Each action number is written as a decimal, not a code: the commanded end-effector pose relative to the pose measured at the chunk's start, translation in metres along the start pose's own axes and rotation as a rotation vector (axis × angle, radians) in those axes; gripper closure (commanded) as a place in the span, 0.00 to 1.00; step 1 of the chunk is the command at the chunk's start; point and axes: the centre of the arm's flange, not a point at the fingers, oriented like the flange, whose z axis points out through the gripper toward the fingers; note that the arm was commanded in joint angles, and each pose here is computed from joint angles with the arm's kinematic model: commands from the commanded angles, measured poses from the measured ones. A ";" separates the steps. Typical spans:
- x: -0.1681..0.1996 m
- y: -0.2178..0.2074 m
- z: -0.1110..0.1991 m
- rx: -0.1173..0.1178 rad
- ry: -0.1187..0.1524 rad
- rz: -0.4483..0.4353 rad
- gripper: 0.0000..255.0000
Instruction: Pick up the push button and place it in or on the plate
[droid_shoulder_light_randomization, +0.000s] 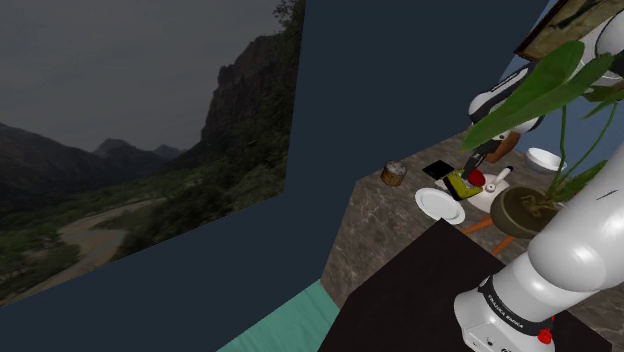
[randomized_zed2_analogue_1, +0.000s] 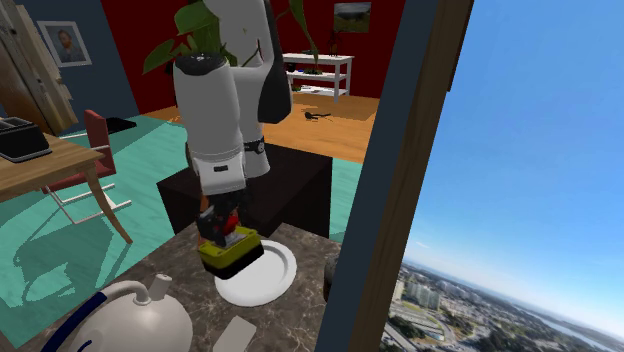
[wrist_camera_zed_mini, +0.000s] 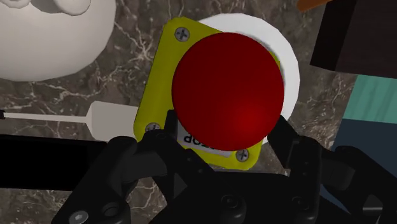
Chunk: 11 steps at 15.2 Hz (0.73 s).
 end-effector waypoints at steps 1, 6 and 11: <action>0.011 -0.014 -0.010 -0.001 0.000 0.000 1.00; 0.037 -0.045 -0.021 -0.001 0.000 0.000 1.00; 0.039 -0.044 0.005 -0.001 0.000 0.000 1.00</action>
